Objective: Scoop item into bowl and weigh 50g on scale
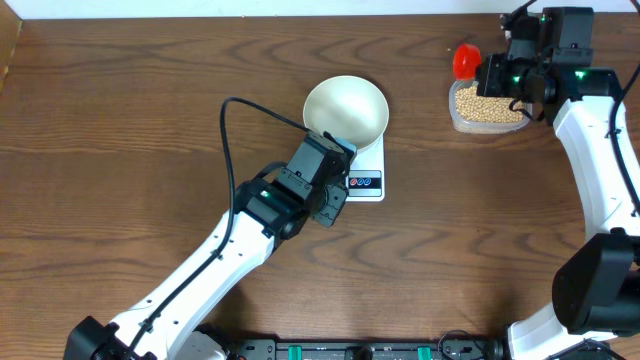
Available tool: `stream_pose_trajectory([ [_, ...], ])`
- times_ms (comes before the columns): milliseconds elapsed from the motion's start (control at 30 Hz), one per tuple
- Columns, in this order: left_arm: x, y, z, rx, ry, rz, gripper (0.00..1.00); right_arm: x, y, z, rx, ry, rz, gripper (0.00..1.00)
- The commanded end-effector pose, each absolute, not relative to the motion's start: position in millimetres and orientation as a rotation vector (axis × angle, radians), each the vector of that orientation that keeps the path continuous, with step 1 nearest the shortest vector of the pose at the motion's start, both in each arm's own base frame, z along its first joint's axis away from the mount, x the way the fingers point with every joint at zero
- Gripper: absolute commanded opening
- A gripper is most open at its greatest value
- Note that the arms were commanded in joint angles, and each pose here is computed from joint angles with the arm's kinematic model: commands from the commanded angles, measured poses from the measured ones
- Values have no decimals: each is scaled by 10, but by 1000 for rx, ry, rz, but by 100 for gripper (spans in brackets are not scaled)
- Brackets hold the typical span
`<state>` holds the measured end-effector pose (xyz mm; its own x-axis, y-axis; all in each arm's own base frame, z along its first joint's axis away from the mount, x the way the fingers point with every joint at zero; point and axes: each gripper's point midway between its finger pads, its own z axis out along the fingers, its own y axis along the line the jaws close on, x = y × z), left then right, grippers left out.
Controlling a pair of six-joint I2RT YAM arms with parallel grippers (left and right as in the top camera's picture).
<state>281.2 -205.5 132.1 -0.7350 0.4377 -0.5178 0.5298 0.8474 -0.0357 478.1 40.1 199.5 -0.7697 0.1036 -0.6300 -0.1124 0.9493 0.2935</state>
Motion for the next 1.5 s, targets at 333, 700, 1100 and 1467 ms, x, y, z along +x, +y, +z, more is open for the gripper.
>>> stream_pose_trajectory([
  [333, 3017, -1785, 1222, 389, 2571, -65, 7, 4858, 374, 2129, -31, 2360, 387, 1],
  [700, 2996, -1769, 1207, 512, 2561, -29, 7, 4867, 375, 2137, -49, 2353, 380, 1],
  [1100, 2857, -1762, 1223, 586, 2626, -249, 7, 4846, 378, 2117, -52, 2365, 381, 1],
  [1467, 2641, -1612, 1415, 563, 2586, -264, 7, 4846, 376, 2117, -52, 2365, 380, 1],
])
